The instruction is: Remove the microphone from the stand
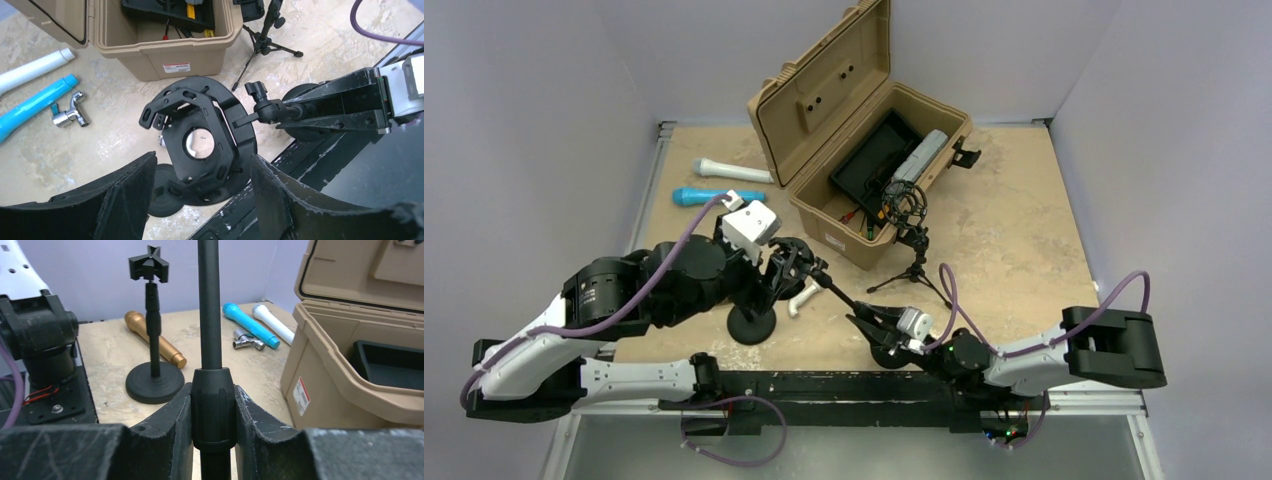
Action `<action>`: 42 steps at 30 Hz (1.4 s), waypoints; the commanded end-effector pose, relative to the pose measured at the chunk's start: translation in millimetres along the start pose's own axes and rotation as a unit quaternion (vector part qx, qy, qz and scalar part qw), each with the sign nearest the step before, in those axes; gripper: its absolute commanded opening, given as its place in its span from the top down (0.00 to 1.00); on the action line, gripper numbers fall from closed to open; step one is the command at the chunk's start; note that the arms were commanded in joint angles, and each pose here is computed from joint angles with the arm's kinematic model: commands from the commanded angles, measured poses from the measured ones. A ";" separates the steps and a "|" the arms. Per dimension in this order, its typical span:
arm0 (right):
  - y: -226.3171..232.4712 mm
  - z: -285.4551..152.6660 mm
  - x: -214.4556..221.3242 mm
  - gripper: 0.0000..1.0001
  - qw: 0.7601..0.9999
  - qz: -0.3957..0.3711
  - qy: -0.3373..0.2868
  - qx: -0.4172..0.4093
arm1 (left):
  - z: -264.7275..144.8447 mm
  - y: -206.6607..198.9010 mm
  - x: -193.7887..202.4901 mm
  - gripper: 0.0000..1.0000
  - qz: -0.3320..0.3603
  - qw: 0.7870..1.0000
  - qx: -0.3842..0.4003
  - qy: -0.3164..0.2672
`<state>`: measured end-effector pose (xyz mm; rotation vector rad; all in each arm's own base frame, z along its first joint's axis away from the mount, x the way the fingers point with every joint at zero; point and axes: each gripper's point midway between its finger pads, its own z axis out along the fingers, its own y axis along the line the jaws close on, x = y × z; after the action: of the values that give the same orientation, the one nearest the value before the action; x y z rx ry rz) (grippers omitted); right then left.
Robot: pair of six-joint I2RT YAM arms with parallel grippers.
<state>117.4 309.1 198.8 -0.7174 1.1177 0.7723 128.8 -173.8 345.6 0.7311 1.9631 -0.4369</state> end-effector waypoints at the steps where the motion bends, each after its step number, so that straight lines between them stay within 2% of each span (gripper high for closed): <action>1: -26.8 0.7 -56.7 1.00 0.992 0.040 -0.107 0.055 | -9.0 -5.2 -21.2 0.36 -0.091 0.995 0.020 -0.026; 4: -27.0 1.4 -58.9 1.00 0.992 0.038 -0.112 0.054 | -5.1 -9.8 -27.7 0.44 -0.149 0.988 0.045 -0.021; 8: -25.2 2.4 -58.7 1.00 0.992 0.036 -0.113 0.049 | 2.2 -15.7 -34.3 0.46 -0.176 0.982 0.065 -0.015; 12: -22.5 3.8 -60.2 1.00 0.992 0.032 -0.117 0.043 | 16.3 -17.4 -33.9 0.45 -0.172 0.983 0.059 0.003; 19: -22.6 5.0 -62.7 1.00 0.991 0.030 -0.121 0.043 | 33.4 -23.6 -22.4 0.53 -0.168 0.983 0.061 0.046; 31: -27.3 -1.0 -68.6 1.00 0.990 0.036 -0.130 0.048 | 40.3 -14.9 -9.3 0.62 -0.160 0.985 0.034 0.059; 34: -26.6 -0.9 -69.8 1.00 0.990 0.035 -0.130 0.045 | 38.0 -8.0 -5.2 0.76 -0.154 0.986 0.017 0.062; 42: -22.8 2.3 -66.0 1.00 0.991 0.033 -0.122 0.039 | 49.2 -11.7 -5.3 0.70 -0.150 0.986 0.019 0.071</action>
<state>126.0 298.0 200.6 -0.6951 1.1143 0.7304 150.0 -207.4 329.0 0.5038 2.2183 -0.6281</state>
